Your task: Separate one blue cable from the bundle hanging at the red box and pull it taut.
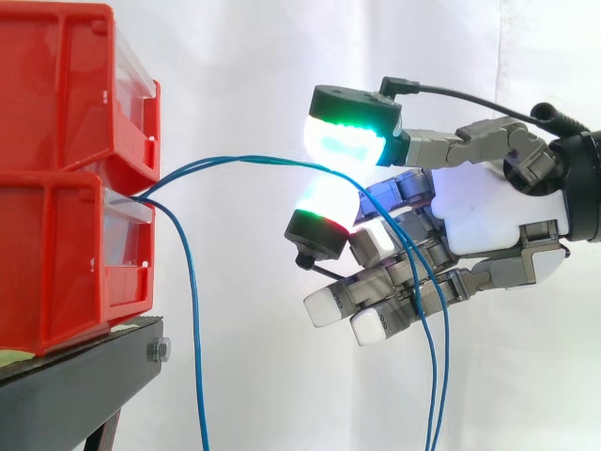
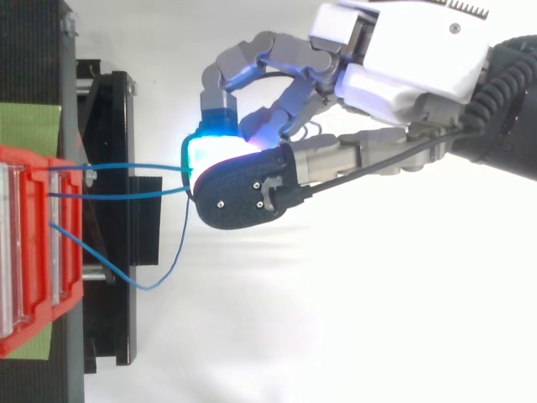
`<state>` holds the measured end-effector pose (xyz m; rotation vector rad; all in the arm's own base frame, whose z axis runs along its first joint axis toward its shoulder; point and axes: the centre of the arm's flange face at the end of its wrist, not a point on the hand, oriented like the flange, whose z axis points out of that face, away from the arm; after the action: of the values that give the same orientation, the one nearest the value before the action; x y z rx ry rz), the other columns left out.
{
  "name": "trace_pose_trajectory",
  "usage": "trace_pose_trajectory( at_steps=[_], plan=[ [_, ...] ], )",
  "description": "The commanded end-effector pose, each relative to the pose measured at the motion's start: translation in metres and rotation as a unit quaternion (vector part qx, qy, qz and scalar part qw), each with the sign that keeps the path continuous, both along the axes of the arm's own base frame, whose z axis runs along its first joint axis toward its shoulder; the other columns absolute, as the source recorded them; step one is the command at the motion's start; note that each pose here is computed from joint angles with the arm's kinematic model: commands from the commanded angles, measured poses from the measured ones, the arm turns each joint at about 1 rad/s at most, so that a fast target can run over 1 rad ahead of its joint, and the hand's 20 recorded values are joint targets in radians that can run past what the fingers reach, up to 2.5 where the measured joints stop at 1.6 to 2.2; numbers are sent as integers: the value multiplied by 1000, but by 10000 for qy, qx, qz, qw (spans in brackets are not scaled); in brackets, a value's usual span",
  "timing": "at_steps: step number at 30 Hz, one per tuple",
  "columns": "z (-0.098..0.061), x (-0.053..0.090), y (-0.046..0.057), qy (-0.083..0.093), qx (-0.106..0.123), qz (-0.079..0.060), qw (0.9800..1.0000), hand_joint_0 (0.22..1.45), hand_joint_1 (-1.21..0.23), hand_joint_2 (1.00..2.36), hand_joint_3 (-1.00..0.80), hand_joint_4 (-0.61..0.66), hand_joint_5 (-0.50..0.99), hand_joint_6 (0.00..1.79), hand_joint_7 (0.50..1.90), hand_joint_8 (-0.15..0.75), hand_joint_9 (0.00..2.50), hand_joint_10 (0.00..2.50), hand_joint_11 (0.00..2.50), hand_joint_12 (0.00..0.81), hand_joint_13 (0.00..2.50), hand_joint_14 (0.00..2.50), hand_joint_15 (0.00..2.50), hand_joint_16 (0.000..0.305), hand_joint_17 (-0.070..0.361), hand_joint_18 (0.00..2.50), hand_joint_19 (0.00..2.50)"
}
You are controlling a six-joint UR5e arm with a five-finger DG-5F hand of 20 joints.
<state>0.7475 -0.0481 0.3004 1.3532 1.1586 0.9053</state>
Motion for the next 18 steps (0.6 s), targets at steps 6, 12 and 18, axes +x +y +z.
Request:
trace_pose_trajectory(
  at_steps=[6,12,18],
  plan=[
    [0,0,-4,3,-1,-14,10000,633,-810,1021,-168,132,-131,933,1237,368,1160,19,730,344,781,12,359,41,92,721,468],
    [0,0,-2,1,7,1,10000,673,-843,1021,-195,86,-140,942,1231,364,1132,19,726,344,766,12,344,41,93,723,449],
    [0,0,1,2,-3,2,10000,679,-808,1000,-496,139,-140,934,1181,351,1126,16,709,339,755,12,350,41,93,711,452]
  ],
)
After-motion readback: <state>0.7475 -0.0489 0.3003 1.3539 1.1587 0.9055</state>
